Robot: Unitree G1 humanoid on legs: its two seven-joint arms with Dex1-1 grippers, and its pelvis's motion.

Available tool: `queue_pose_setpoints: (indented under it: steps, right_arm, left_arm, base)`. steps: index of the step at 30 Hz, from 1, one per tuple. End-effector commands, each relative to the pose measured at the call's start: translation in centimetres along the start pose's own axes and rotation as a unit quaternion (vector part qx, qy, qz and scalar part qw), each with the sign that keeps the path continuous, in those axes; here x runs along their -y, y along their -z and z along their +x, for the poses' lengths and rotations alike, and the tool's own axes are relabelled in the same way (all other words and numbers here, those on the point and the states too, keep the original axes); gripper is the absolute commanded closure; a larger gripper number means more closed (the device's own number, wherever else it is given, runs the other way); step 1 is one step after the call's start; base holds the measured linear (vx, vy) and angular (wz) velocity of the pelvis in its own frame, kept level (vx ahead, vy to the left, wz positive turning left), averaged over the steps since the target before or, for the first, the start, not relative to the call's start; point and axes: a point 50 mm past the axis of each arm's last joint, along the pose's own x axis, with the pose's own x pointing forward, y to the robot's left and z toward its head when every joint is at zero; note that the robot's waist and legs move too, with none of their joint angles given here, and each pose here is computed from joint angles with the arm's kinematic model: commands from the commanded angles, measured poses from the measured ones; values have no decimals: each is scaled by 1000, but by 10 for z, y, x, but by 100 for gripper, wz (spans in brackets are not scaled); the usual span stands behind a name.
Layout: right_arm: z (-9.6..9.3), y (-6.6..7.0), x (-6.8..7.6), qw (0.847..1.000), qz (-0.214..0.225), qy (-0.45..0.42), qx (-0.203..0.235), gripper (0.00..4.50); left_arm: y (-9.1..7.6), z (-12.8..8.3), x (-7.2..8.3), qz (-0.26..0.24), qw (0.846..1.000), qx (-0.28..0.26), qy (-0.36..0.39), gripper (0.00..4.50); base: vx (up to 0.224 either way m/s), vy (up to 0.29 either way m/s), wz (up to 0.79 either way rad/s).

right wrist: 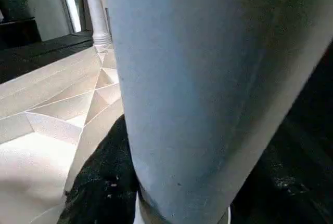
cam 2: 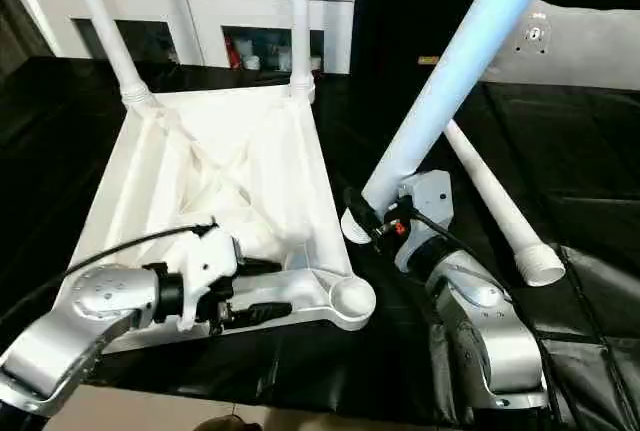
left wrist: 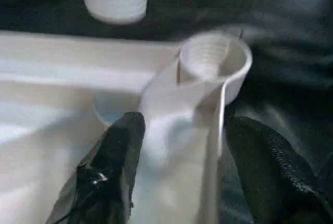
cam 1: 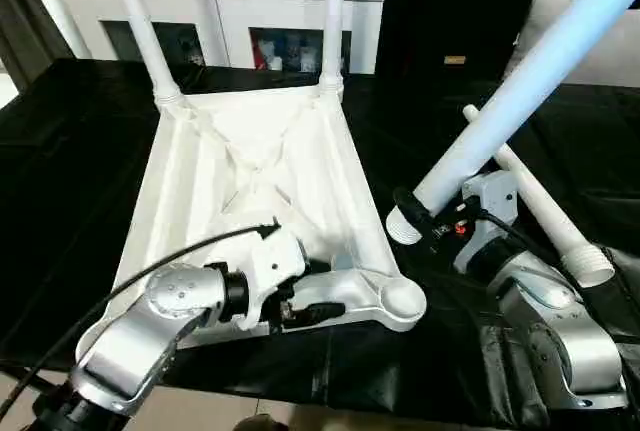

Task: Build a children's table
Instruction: Pick table leg

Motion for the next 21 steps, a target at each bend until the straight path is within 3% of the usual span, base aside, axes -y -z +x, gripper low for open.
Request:
queue_pose_setpoints:
  steps: [1, 10, 21]
  right_arm:
    - [2, -5, -4, 1000, 0, -10, 14, 262]
    - [-2, 0, -6, 1000, -1, -2, 10, 262]
    - [-4, 4, -8, 1000, -4, 1, 2, 262]
  left_arm:
    - [1, 2, 0, 3, 1000, -15, 13, 204]
    - [11, 15, 0, -33, 998, -41, 21, 281]
    - [15, 20, -3, 3, 997, -69, 16, 372]
  base:
    - [0, 0, 0]
    - [0, 0, 0]
    - [0, 0, 0]
